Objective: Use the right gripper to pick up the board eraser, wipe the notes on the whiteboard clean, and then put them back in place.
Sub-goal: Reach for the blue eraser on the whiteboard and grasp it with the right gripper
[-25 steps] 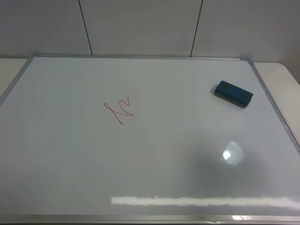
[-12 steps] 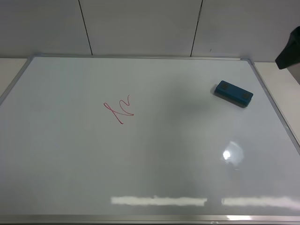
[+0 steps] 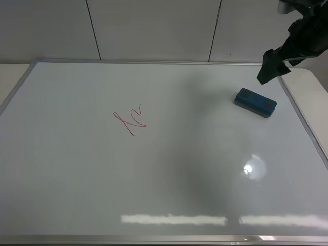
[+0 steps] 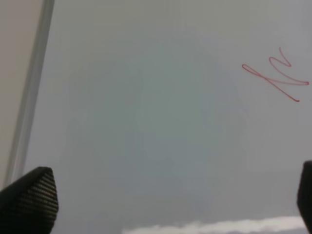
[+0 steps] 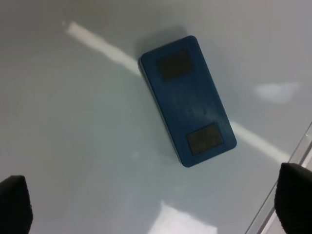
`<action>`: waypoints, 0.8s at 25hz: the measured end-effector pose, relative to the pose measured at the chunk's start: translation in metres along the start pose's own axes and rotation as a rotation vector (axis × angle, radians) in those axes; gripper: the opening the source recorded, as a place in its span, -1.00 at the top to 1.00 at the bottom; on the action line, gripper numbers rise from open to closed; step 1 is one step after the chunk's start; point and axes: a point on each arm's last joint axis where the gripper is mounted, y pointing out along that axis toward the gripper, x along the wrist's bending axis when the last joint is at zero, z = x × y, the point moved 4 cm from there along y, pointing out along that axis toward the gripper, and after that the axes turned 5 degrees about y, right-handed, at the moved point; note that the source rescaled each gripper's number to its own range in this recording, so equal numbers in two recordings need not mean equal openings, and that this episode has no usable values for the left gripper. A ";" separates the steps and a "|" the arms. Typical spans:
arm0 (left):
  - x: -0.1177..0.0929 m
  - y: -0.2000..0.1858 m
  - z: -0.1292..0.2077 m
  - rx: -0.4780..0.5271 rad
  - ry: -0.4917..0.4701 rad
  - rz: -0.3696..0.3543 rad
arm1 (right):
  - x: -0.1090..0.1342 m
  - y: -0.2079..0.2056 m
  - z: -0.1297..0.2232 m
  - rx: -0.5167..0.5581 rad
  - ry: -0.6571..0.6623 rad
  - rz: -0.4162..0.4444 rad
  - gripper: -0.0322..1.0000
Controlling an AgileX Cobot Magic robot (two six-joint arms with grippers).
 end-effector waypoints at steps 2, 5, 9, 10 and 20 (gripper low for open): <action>0.000 0.000 0.000 0.000 0.000 0.000 | -0.003 0.013 -0.002 0.014 -0.017 -0.006 -1.00; 0.000 0.000 0.000 0.000 0.000 0.000 | -0.008 0.026 -0.008 0.011 -0.041 0.000 -1.00; 0.000 0.000 0.000 0.000 0.000 0.000 | -0.015 0.037 -0.016 -0.001 -0.058 0.013 -1.00; 0.000 0.000 0.000 0.000 0.000 0.000 | -0.017 0.041 -0.016 0.004 -0.055 0.009 -1.00; 0.000 0.000 0.000 0.000 0.000 0.000 | -0.034 0.103 -0.002 0.038 -0.033 -0.082 -1.00</action>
